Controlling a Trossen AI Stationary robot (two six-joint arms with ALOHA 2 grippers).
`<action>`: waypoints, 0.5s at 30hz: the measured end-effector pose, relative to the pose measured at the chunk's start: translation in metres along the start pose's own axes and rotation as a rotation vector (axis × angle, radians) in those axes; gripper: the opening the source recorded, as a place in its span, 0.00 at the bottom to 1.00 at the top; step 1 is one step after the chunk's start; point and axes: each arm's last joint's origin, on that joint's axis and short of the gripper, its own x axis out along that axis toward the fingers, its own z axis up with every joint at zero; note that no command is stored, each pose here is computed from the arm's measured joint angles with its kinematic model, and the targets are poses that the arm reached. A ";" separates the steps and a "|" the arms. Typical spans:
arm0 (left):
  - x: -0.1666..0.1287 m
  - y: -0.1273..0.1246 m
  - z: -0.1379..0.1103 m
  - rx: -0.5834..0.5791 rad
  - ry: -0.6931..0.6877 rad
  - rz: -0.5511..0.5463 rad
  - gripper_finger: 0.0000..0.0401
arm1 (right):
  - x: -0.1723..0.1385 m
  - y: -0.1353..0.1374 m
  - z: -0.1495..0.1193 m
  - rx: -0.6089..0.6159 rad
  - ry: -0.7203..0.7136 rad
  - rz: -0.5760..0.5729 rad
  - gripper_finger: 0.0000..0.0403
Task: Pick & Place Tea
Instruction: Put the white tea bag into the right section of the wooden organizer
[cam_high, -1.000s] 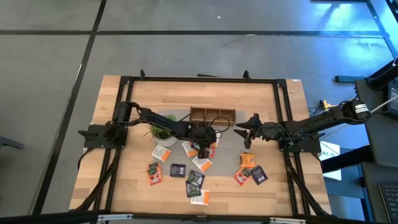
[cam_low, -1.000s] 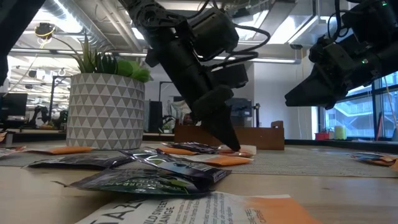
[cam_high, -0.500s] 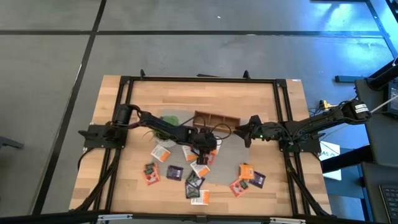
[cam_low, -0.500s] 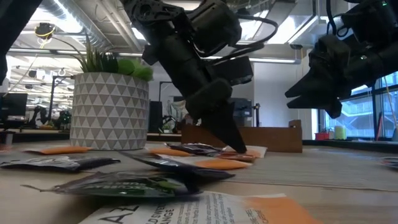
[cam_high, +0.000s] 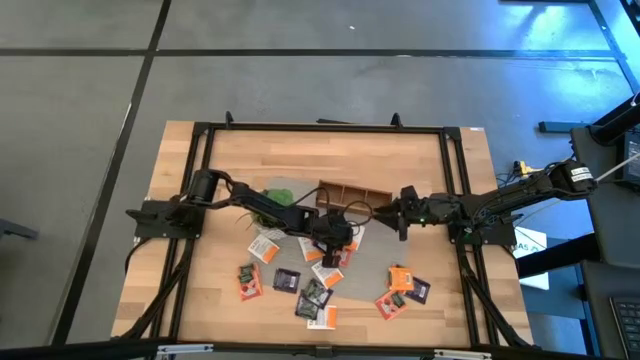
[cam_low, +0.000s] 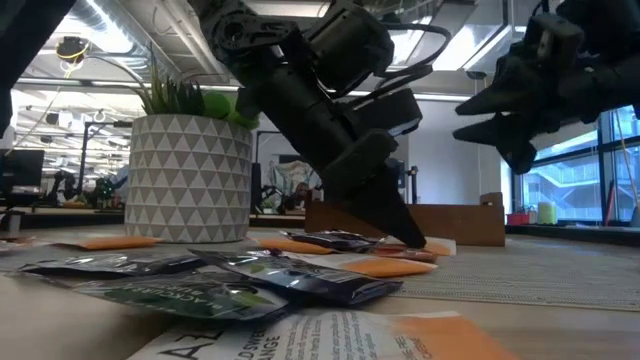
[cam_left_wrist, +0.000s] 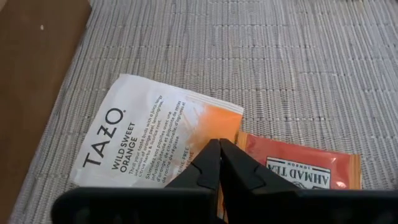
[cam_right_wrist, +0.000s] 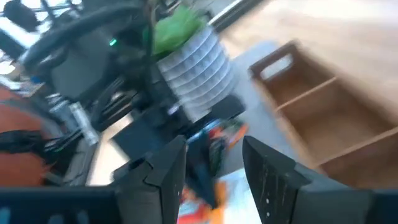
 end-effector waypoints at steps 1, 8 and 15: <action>0.000 0.001 0.000 -0.014 0.000 0.007 0.01 | 0.000 0.000 -0.001 0.028 0.023 0.009 0.40; 0.001 0.006 0.004 -0.037 -0.047 0.024 0.01 | 0.005 -0.002 -0.020 0.078 0.143 -0.031 0.45; 0.000 0.007 0.005 -0.032 -0.055 0.035 0.01 | 0.015 0.013 -0.022 -0.078 0.185 0.077 0.67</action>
